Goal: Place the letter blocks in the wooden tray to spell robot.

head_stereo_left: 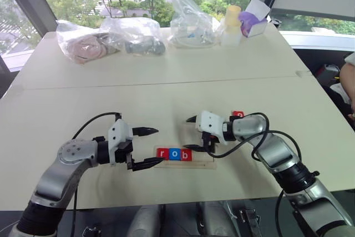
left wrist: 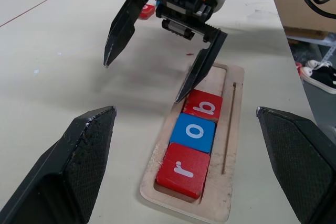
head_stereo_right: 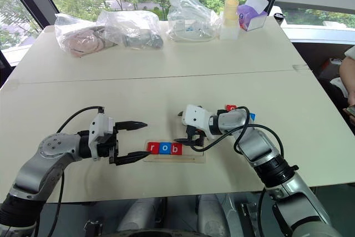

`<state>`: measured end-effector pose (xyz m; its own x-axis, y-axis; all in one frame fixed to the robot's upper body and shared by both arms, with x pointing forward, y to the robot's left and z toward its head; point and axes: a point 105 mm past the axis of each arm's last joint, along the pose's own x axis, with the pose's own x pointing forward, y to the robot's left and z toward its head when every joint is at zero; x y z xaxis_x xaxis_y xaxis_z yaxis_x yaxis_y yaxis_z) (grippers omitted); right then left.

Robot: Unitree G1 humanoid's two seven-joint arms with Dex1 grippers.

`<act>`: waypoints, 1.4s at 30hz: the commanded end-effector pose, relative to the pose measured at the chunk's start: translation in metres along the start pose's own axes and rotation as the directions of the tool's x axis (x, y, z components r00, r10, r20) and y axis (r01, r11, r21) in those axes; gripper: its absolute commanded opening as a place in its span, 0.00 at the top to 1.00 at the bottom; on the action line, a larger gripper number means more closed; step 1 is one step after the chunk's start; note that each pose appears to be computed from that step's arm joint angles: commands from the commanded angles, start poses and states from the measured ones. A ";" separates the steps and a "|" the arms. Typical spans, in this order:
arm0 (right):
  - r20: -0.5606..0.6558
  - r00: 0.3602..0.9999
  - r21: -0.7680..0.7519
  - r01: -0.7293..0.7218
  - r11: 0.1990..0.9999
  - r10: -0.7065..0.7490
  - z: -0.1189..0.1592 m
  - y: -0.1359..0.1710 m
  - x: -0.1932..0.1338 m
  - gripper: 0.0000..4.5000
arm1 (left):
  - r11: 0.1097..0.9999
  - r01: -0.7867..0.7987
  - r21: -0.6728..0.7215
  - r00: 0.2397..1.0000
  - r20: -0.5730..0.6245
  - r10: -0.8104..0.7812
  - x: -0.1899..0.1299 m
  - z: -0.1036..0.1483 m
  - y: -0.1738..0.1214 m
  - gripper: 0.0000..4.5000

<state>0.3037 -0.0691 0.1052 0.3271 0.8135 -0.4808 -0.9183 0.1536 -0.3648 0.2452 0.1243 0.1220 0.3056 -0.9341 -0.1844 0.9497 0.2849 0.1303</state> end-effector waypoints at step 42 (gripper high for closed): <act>-0.559 0.577 0.593 0.780 0.199 -0.595 -0.069 -0.052 -0.094 0.01 | 0.999 0.036 0.034 0.997 0.065 -0.038 0.020 0.009 0.000 0.00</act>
<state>0.3318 -0.1909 0.1076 0.8424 0.0689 -0.5344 -0.0722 0.9973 0.0147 0.2517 0.1065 0.1196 0.2692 -0.9520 -0.1455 0.9595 0.2522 0.1253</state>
